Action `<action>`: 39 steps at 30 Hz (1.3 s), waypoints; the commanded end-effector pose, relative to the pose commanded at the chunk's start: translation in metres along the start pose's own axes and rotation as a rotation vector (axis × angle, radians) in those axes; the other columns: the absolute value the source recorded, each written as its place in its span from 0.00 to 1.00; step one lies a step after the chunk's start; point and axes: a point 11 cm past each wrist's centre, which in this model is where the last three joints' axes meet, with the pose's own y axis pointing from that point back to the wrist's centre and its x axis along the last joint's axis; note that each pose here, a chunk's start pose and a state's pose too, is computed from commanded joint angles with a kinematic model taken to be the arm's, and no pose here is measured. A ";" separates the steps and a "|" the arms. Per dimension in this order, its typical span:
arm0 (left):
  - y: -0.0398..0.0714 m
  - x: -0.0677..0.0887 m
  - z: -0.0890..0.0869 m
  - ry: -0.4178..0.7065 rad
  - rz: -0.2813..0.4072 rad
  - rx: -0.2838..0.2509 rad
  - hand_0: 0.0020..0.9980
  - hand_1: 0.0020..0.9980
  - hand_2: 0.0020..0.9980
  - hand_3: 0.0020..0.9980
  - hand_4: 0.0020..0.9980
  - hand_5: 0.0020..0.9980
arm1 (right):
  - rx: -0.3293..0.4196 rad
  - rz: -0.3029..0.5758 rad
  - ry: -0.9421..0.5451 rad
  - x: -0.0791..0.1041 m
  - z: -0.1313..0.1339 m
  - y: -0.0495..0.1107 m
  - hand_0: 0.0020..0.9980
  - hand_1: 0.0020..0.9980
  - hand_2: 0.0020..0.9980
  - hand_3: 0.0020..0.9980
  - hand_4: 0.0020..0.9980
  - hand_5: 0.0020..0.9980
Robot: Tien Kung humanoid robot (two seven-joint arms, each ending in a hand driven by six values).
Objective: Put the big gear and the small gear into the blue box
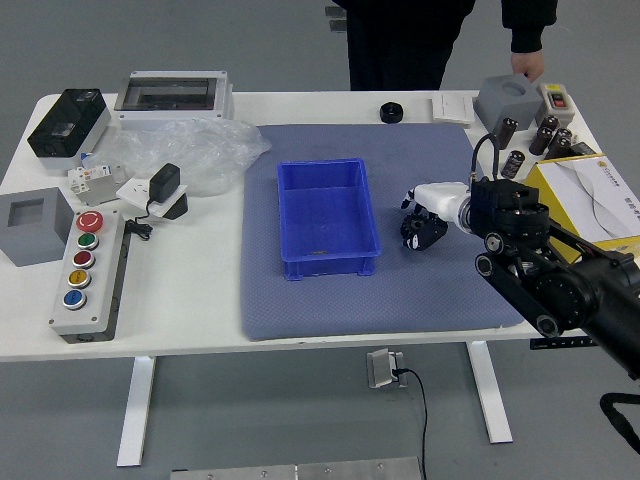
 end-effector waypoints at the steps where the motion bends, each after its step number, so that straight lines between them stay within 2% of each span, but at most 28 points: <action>1: 0.000 0.000 0.000 0.000 0.000 0.000 0.82 0.82 0.82 0.79 0.53 0.12 | 0.000 -0.001 0.002 0.000 0.000 0.000 0.71 0.70 0.81 0.83 0.75 0.30; 8: 0.000 -0.001 0.001 -0.001 -0.002 -0.003 0.82 0.82 0.82 0.79 0.53 0.12 | -0.005 -0.008 0.029 -0.005 -0.003 -0.002 0.71 0.70 0.80 0.82 0.75 0.30; 9: 0.000 -0.001 0.001 -0.002 -0.002 -0.002 0.82 0.82 0.82 0.79 0.53 0.12 | -0.007 -0.007 0.034 -0.006 -0.003 -0.002 0.68 0.68 0.75 0.77 0.73 0.30; 14: 0.000 -0.001 0.000 -0.003 -0.002 -0.001 0.82 0.82 0.82 0.79 0.53 0.12 | -0.016 -0.004 0.058 -0.009 -0.003 -0.003 0.68 0.68 0.75 0.77 0.73 0.30; 15: 0.000 -0.001 0.000 -0.003 -0.002 -0.001 0.82 0.82 0.82 0.79 0.53 0.12 | -0.017 -0.003 0.062 -0.009 -0.003 -0.003 0.62 0.62 0.70 0.69 0.67 0.28; 20: 0.000 -0.001 0.001 -0.005 -0.001 -0.002 0.82 0.82 0.82 0.79 0.53 0.12 | -0.022 0.023 0.084 -0.008 -0.003 -0.003 0.62 0.62 0.70 0.69 0.67 0.28; 21: 0.000 -0.001 0.001 -0.005 -0.001 -0.002 0.82 0.82 0.82 0.79 0.53 0.12 | -0.023 0.031 0.087 -0.007 -0.003 -0.003 0.54 0.54 0.58 0.64 0.51 0.25; 26: 0.000 -0.001 0.001 -0.006 -0.001 -0.002 0.82 0.82 0.82 0.79 0.53 0.12 | -0.023 0.060 0.092 -0.003 -0.003 -0.002 0.54 0.54 0.58 0.64 0.51 0.25; 27: 0.000 -0.001 0.001 -0.006 -0.001 -0.002 0.82 0.82 0.82 0.79 0.53 0.12 | -0.023 0.063 0.093 -0.002 -0.003 -0.002 0.53 0.48 0.52 0.61 0.46 0.23; 39: 0.000 -0.001 0.001 -0.006 -0.001 -0.002 0.82 0.82 0.82 0.79 0.53 0.12 | -0.026 0.080 0.099 -0.002 -0.002 -0.002 0.53 0.46 0.50 0.59 0.43 0.20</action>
